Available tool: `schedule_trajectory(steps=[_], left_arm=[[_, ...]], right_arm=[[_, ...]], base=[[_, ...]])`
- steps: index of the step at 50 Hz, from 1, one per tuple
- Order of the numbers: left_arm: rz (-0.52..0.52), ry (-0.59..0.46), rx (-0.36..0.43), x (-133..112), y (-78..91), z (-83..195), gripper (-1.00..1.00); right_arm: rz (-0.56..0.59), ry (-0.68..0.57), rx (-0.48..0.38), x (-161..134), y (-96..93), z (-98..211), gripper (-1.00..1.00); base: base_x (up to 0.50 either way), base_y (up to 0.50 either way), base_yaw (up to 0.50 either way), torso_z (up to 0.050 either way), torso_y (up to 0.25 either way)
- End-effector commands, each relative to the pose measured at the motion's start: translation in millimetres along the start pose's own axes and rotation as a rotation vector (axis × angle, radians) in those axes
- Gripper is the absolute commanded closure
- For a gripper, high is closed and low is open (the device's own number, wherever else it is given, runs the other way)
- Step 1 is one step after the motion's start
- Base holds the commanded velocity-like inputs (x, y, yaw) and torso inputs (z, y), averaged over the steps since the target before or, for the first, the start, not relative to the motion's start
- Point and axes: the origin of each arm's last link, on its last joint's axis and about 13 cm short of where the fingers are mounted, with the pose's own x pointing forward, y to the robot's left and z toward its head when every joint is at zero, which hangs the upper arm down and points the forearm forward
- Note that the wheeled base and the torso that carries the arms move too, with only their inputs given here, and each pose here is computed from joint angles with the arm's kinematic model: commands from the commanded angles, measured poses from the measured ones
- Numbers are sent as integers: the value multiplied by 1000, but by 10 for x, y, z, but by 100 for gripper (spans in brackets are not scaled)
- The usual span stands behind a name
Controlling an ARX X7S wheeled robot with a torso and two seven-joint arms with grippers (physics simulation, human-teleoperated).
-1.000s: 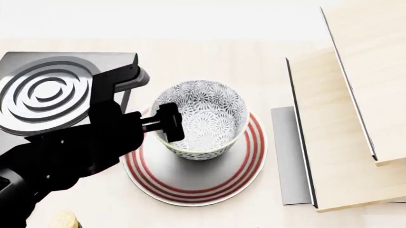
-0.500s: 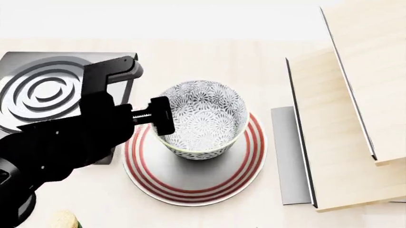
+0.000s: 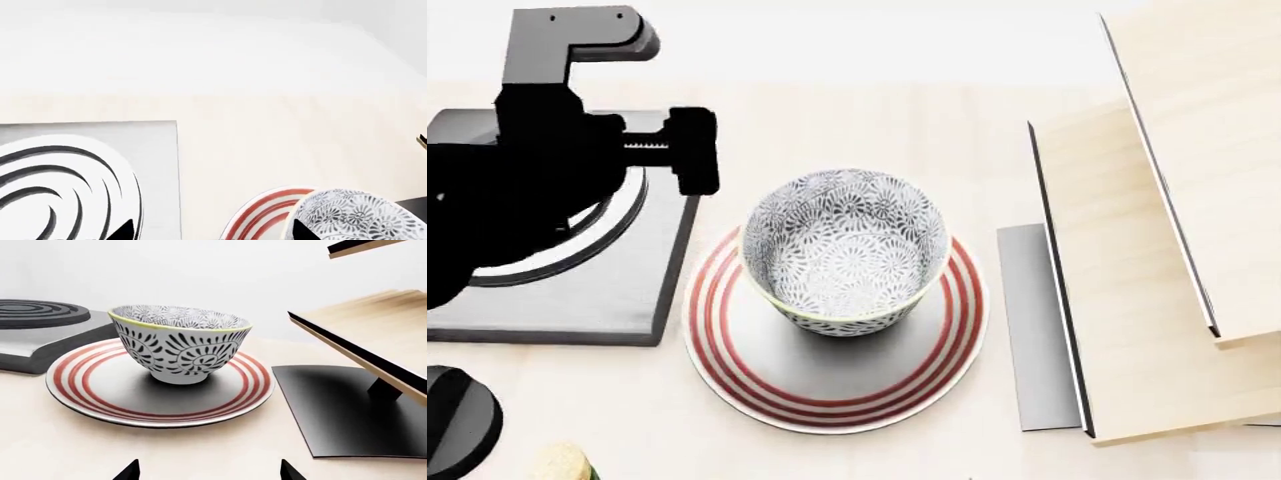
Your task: Pick up the akita bowl and put it on the plate.
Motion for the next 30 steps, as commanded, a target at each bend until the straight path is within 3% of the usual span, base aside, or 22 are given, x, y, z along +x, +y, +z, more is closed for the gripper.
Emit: schedule_trajectory(steps=[1, 8, 14, 20, 24, 30], left_arm=[[23, -163, 19, -498, 177, 325, -100], [46, -311, 27, -992, 286, 515, -100], [79, -389, 71, -1293, 352, 497, -100], [103, -454, 114, -1521, 388, 330, -100], [137, -461, 186, -1592, 405, 119, -100], [165, -504, 179, -1710, 468, -92, -100]], right_arm=[[-1, 30, -17, -32, -14, -41, -100], [-14, 22, -19, -15, -43, -21, -100], [-27, 7, -23, -16, -72, 42, -100], [-52, -25, -26, -2, -135, 162, -100], [-75, -49, -33, 17, -187, 253, -100], [-110, -104, -44, 64, -271, 444, -100]], base=[[0, 0, 0, 0, 0], [0, 0, 0, 0, 0], [0, 0, 0, 0, 0], [0, 0, 0, 0, 0], [0, 0, 0, -2, 0], [0, 0, 0, 0, 0]])
